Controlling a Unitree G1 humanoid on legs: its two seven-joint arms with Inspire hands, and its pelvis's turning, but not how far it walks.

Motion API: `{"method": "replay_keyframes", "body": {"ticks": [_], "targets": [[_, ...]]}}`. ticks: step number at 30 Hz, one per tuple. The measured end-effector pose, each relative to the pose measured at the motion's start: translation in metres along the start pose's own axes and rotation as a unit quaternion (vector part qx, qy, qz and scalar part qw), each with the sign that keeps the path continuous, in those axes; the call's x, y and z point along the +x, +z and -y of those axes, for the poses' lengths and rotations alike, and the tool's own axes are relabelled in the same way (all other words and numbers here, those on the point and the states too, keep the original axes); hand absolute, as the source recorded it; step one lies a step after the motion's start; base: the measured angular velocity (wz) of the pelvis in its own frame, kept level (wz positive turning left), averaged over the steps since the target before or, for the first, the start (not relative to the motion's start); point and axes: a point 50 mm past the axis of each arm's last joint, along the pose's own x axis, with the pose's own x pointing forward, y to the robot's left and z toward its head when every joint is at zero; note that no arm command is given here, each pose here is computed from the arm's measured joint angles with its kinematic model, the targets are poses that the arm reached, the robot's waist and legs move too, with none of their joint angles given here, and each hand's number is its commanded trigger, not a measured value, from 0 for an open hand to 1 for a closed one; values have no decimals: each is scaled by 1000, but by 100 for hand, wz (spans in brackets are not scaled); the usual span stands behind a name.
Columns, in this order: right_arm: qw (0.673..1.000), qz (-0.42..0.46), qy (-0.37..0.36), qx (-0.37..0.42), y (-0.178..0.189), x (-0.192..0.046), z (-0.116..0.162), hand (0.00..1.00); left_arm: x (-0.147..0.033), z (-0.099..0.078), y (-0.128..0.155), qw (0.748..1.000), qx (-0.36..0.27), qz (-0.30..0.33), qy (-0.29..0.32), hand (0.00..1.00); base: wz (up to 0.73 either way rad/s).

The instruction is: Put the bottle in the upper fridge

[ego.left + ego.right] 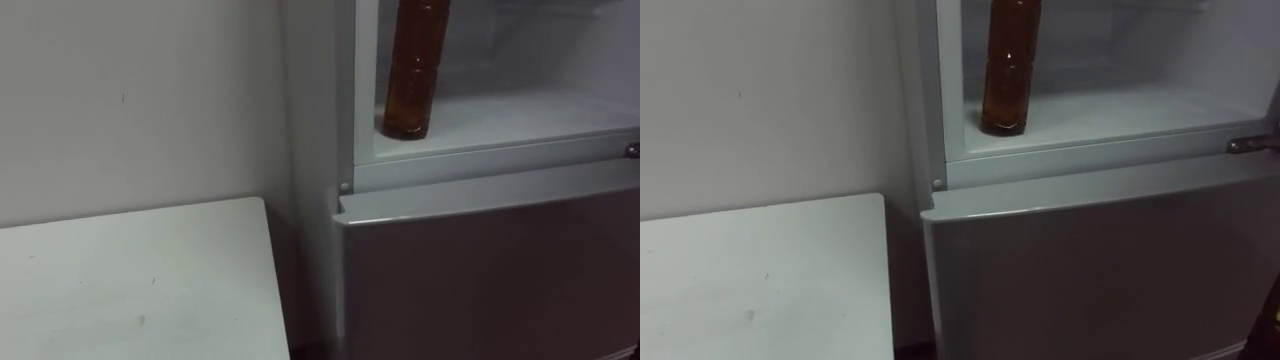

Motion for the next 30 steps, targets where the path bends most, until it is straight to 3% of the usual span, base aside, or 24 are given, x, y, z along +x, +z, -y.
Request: {"method": "replay_keyframes", "body": {"ticks": [20, 30], "targets": [[994, 55, -35, -86, 0, -9, -2, 0, 0, -2, -4, 1000, -8, 2, 6, 0, 0], [992, 50, -19, -118, -9, -19, -10, 0, 1, 0, -1, 1000, -8, 13, -16, 0, 0]]}}
